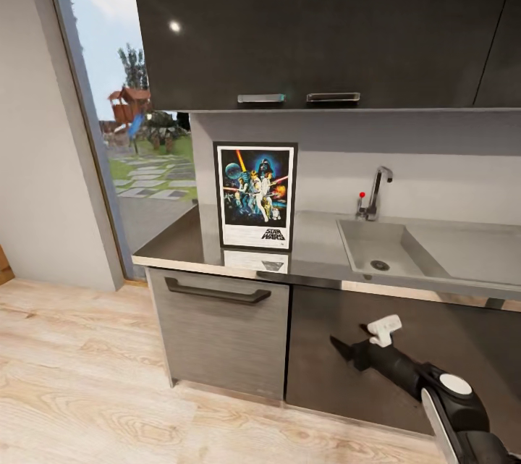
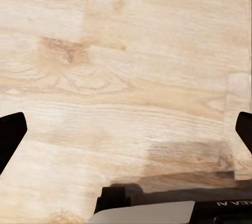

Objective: Pick up the poster from the kitchen countertop and hang it on one of the wall nails in the kitchen.

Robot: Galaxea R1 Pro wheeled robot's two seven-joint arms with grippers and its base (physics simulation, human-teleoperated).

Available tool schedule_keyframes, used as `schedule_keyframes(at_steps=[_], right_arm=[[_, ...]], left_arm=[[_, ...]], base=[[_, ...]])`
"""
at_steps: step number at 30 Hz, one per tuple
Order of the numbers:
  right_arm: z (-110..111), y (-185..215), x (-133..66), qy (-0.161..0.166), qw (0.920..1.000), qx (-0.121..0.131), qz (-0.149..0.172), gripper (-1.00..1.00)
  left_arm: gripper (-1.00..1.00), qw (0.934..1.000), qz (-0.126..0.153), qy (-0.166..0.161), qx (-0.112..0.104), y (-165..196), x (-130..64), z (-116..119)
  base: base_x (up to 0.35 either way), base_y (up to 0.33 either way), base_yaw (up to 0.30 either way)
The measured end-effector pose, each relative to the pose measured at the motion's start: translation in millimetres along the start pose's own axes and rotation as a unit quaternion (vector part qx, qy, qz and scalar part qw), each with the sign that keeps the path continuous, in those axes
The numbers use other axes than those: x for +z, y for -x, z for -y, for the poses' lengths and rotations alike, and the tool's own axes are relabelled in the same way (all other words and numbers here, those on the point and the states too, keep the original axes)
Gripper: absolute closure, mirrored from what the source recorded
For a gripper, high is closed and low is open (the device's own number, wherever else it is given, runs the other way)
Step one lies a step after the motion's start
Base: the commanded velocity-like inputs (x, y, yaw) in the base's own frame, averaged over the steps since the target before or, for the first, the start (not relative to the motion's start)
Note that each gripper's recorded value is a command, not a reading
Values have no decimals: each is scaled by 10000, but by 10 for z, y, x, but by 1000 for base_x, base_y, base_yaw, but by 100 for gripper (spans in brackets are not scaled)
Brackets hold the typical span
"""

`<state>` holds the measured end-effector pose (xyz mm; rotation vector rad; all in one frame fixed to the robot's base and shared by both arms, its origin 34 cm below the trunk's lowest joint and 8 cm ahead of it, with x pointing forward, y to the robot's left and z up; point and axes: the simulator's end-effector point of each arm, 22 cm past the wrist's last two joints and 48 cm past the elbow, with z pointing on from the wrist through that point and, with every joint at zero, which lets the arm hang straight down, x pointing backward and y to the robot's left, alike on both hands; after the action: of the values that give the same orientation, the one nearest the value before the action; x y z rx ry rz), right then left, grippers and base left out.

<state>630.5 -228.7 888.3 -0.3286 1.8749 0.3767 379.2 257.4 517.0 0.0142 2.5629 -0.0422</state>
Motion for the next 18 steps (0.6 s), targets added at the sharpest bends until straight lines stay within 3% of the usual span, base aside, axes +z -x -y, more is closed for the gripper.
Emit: schedule_keyframes(at_steps=[5, 9, 11, 14, 15, 18], right_arm=[[-44, 354, 43, 387, 9992, -69, 65, -100], [-92, 785, 92, 676, 9974, -124, 208, -100], [-85, 1074, 119, 734, 9967, -155, 322, -100], [-76, 1276, 136, 757, 9964, -139, 362, -100], [-101, 1575, 152, 876, 9953, -91, 402, -100], [-178, 1798, 216, 1246, 9914, -69, 398, -100]], left_arm=[[-100, 9991, 200, -358, -74, 189, -35, -152], [-100, 9946, 412, -800, -509, 331, -117, -295], [-100, 9927, 476, -893, -657, 359, -148, -354], [-100, 9919, 494, -928, -708, 365, -158, -370], [-100, 9914, 501, -950, -748, 363, -167, -384], [-100, 9913, 500, -966, -748, 361, -170, -380]], base=[[0, 0, 0], [0, 0, 0], [0, 0, 0], [73, 0, 0], [239, 0, 0], [297, 0, 0]])
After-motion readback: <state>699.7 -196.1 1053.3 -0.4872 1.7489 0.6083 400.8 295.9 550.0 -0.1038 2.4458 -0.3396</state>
